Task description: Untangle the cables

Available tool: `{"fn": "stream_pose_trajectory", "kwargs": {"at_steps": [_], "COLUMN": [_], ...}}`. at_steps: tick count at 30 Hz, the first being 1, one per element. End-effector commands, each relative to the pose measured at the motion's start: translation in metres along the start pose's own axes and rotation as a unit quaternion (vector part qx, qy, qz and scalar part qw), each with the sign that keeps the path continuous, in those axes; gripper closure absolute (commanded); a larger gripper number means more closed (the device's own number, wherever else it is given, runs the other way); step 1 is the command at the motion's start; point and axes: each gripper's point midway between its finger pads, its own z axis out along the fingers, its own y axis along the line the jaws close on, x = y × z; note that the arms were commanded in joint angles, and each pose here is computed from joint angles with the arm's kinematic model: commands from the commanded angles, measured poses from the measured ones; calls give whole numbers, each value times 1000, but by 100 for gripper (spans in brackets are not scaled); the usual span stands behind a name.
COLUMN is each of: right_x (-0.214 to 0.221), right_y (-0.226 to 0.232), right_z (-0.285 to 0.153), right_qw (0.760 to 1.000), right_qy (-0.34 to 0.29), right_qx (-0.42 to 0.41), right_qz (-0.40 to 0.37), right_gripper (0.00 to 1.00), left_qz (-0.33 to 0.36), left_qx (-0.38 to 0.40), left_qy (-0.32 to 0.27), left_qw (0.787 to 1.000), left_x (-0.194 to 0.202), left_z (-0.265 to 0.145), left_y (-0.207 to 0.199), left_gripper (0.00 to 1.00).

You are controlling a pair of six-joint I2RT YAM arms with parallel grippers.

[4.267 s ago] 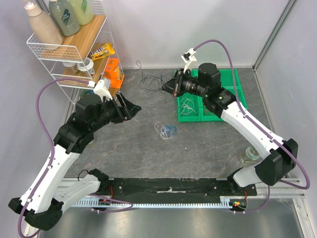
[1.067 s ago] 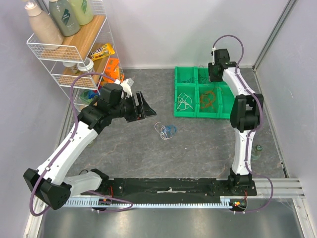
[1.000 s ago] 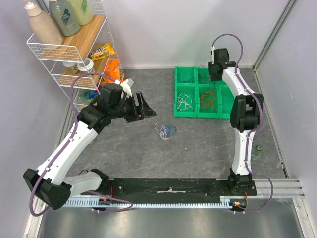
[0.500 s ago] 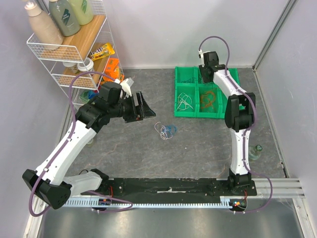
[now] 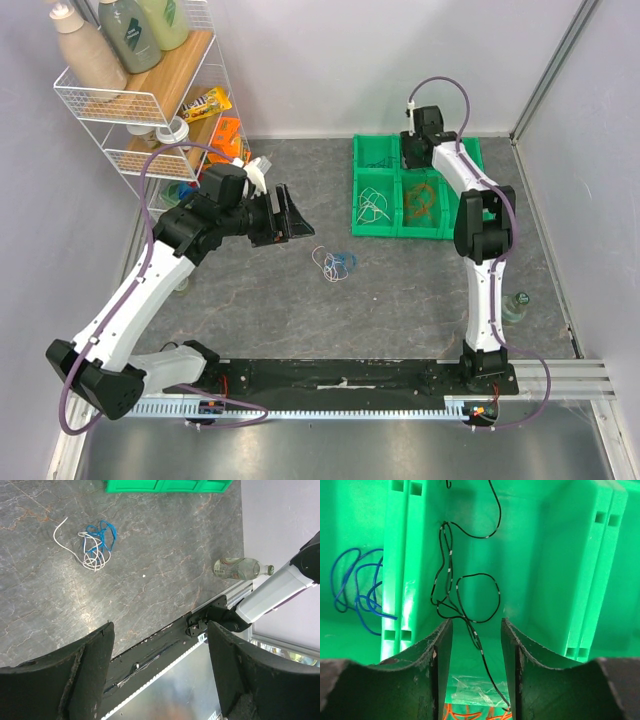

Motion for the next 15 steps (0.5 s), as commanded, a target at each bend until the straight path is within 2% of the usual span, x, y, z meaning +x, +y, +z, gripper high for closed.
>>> {"fn": "stream_pose_trajectory", "kwargs": {"at_steps": [1, 8, 15], "right_x": [-29, -41, -18], "right_y": [2, -5, -6], "right_z": [-18, -46, -46], "right_qw": [993, 995, 997], "right_qy": [-19, -30, -10], "right_qx": [-54, -47, -57], "right_qz": [100, 83, 48], "right_gripper": [49, 39, 41], "left_qz": [22, 23, 24], "left_qx": [10, 13, 15], "left_qy": [-10, -10, -6], "left_qw": [1000, 1000, 1000], "left_x": [-9, -9, -8], "left_z": [-3, 0, 1], "left_y": [-8, -8, -8], "left_gripper": [19, 19, 19]}}
